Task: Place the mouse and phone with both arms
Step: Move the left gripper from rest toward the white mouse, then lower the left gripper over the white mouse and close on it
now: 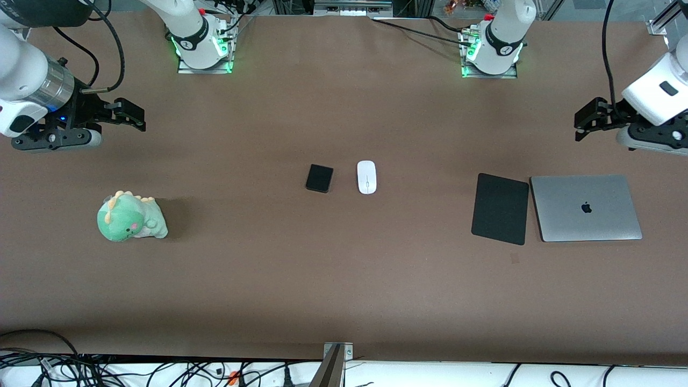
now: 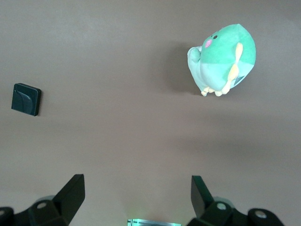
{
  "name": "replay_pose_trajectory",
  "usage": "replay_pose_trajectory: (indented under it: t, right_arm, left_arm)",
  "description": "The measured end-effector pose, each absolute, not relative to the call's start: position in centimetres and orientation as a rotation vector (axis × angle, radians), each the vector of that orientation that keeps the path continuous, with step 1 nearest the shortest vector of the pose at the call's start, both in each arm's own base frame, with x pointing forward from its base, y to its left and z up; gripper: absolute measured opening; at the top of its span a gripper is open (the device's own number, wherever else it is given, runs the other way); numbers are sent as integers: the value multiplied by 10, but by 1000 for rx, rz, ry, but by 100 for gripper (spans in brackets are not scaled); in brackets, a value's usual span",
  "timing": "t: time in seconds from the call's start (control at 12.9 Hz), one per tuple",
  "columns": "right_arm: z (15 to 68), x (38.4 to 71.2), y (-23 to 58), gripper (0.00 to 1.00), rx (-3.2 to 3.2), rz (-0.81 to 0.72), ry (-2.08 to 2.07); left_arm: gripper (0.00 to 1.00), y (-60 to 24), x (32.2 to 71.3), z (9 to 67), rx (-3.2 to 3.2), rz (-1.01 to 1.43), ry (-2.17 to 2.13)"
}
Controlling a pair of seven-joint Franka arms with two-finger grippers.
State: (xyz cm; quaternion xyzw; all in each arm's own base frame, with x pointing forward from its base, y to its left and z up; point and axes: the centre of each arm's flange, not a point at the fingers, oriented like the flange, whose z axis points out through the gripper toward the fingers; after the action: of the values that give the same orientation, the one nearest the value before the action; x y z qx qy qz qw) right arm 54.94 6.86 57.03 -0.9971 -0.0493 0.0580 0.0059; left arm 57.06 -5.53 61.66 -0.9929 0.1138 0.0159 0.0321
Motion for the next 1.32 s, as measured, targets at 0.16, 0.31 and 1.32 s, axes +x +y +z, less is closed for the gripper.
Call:
replay_pose_trajectory:
  t: [0.16,0.31,1.32]
  right_arm:
    - [571,550,69,100,-3122,165,-156]
    - [571,550,69,100,-3123,164,-157]
    - [571,551,66,100,-3123,163,-149]
  left_arm:
    - [100,-91,577,591,-3064,116,360]
    - [100,-138,582,557,-3068,196,327]
    - [100,-396,559,308,-3200,239,117]
